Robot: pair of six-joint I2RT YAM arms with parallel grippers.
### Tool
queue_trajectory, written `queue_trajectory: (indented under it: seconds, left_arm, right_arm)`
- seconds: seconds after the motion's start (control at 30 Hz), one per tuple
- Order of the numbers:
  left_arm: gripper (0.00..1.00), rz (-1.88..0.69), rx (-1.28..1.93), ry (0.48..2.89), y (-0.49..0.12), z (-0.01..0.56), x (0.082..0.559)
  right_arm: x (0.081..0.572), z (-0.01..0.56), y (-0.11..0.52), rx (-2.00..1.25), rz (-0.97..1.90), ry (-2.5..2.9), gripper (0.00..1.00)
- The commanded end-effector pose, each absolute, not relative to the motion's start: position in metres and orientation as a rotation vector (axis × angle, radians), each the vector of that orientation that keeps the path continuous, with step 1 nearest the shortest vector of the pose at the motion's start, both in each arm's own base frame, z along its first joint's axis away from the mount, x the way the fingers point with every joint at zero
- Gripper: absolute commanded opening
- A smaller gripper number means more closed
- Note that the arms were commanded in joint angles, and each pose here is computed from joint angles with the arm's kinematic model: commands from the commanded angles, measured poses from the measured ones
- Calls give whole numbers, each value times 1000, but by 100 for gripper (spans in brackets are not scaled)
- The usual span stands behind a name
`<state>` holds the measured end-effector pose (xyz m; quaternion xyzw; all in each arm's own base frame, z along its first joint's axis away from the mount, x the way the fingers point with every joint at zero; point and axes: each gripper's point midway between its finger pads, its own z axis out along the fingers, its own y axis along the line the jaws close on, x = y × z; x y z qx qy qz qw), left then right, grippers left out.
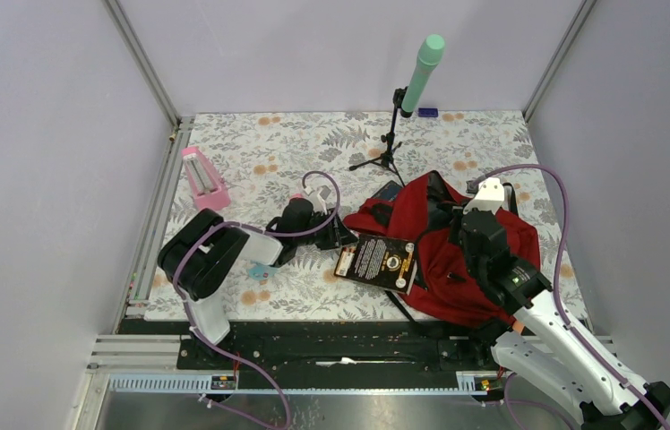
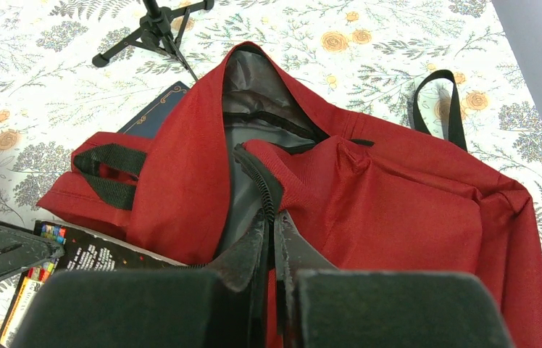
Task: Pack the student bag
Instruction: Place the book in the student bag.
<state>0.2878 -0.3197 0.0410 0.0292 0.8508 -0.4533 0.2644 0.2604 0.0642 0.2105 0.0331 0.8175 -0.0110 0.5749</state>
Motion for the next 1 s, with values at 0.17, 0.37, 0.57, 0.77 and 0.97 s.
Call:
queue_trajectory:
  seconds: [0.17, 0.37, 0.57, 0.77, 0.97]
  left_arm:
    - [0, -1348, 118, 2118, -327, 101, 283]
    - [0, -1373, 99, 1973, -321, 161, 280]
    - [0, -1288, 96, 1853, -306, 219, 283]
    - [0, -1275, 137, 1771, -306, 257, 286]
    - [0, -1318, 193, 1733, -321, 281, 284]
  right_arm:
    - [264, 242, 67, 109, 30, 1833, 0]
    - [256, 265, 77, 57, 126, 1810, 0]
    - [237, 283, 111, -222, 289, 1816, 0]
    - [219, 299, 131, -366, 412, 1802, 0]
    - [211, 317, 143, -398, 502, 1765, 0]
